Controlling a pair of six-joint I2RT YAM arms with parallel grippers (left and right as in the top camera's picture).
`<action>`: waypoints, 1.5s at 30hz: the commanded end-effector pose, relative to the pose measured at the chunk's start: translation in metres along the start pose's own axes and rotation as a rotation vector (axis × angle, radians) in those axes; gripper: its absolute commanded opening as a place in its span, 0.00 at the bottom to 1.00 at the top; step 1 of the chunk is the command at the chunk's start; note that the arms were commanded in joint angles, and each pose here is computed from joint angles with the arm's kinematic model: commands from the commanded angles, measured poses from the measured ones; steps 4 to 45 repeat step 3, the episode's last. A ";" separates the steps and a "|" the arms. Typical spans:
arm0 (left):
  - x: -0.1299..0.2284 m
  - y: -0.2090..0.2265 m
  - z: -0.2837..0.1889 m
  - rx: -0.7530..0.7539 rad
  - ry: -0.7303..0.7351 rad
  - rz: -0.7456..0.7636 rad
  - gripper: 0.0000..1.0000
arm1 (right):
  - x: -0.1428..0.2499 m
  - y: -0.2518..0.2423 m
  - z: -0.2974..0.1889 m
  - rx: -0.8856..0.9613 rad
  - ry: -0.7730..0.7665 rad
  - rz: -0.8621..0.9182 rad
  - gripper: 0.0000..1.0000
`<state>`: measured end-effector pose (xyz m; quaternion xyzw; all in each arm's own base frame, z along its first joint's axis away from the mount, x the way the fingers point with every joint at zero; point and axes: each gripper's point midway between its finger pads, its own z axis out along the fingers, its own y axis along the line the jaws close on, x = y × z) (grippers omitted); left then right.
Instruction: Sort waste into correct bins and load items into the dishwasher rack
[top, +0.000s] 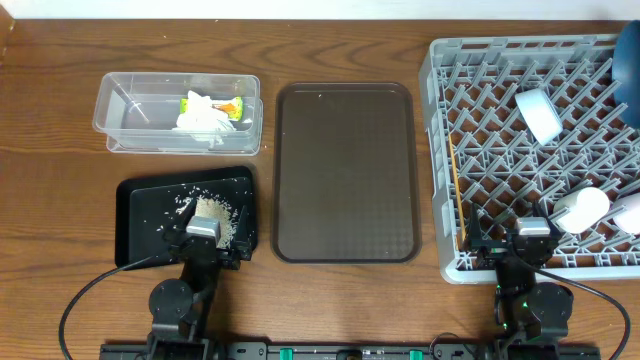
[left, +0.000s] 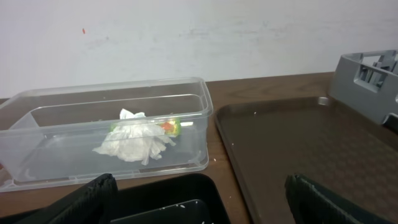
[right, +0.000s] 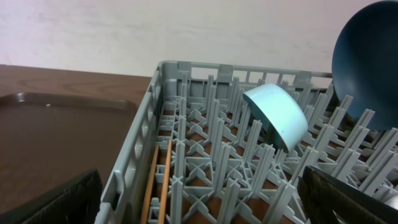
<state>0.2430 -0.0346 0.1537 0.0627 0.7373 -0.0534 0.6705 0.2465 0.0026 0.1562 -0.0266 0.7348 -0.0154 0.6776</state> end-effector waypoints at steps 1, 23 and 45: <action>0.014 -0.001 0.000 0.010 0.045 0.009 0.89 | 0.000 0.002 0.000 -0.005 -0.003 -0.010 0.99; 0.014 -0.001 0.000 0.010 0.045 0.009 0.89 | 0.000 0.002 0.000 -0.005 -0.003 -0.010 0.99; 0.014 -0.001 0.000 0.010 0.045 0.009 0.89 | 0.000 0.002 0.000 -0.005 -0.003 -0.010 0.99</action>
